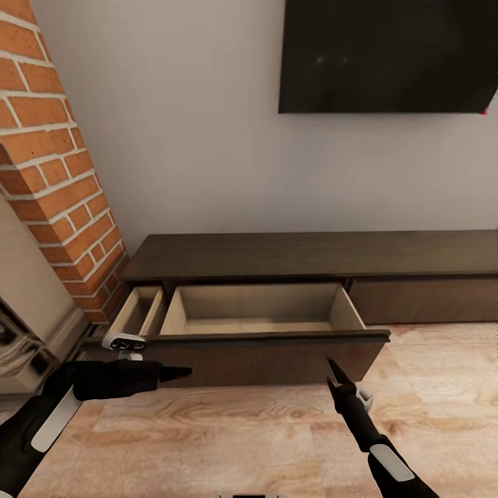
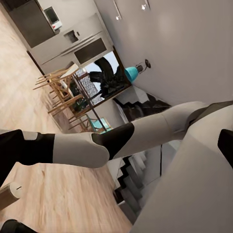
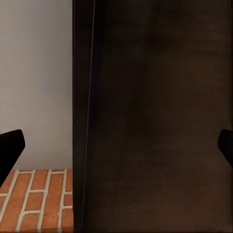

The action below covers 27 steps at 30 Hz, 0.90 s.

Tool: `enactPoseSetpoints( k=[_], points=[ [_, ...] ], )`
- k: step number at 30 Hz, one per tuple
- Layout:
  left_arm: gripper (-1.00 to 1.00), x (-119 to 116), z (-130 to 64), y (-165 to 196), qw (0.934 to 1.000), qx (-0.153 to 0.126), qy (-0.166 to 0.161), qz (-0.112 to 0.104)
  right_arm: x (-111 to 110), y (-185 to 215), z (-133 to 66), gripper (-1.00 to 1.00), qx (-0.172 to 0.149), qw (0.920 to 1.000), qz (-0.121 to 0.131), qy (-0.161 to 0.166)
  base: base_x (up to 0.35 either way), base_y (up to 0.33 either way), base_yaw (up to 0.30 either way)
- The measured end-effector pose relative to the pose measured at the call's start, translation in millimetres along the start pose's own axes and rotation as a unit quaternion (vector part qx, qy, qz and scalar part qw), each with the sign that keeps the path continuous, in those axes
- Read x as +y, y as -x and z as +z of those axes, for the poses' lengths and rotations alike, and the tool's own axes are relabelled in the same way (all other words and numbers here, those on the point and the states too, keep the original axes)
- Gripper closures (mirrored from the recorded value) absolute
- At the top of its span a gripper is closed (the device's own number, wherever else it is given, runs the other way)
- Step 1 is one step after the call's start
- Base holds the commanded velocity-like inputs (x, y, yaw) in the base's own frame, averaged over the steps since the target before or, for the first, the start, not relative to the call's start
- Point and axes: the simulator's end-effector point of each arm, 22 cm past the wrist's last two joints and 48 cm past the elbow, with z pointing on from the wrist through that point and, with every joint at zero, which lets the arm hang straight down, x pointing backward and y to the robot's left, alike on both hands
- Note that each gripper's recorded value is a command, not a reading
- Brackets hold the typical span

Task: Place each of the two pumpkins and all three candles from the living room inside a cabinet in the living room (use any cabinet), then make sure every cabinet is closed, and position the cauldron so it is next to a table in the living room.

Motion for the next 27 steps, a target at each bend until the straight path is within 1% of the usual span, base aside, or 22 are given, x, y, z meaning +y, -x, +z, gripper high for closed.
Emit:
enactPoseSetpoints(
  k=[8, 11, 13, 16, 23, 27],
  points=[
    [-1.0, 1.0, -1.1, 0.4, 1.0, -0.002, 0.001, -0.002, 0.1, 0.1, -0.1, -1.0, 0.0, 1.0, 0.0, 0.0, -0.045, 0.0, 0.0],
    [-1.0, 4.7, -5.3, 1.9, 0.9999, -0.009, 0.004, -0.008, 0.1, 0.0, -0.1, -1.0, 0.0, 1.0, 0.0, 0.0, -0.003, 0.0, 0.0],
    [-1.0, 5.9, -10.2, 6.1, 0.9998, -0.019, 0.006, -0.009, 0.0, 0.0, -0.1, -1.0, 0.0, 1.0, 0.0, 0.0, -0.001, 0.0, 0.0],
    [-1.0, 0.4, -11.3, 9.3, 0.9997, -0.023, 0.006, -0.003, 6.7, 1.1, 0.6, -1.0, 0.0, 1.0, -0.001, 0.005, 0.0, 0.0, 0.0],
    [-1.0, -11.7, -8.6, 11.0, 0.9997, -0.021, 0.005, 0.009, 23.0, 5.0, 1.4, -1.0, -0.002, 0.9998, -0.005, 0.019, -0.007, 0.0, 0.0],
    [-1.0, -18.5, -5.9, 11.3, 0.9997, -0.019, 0.003, 0.016, 31.4, 5.2, 2.0, -1.0, -0.002, 0.9997, -0.007, 0.025, -0.167, 0.0, 0.0]
  ],
)
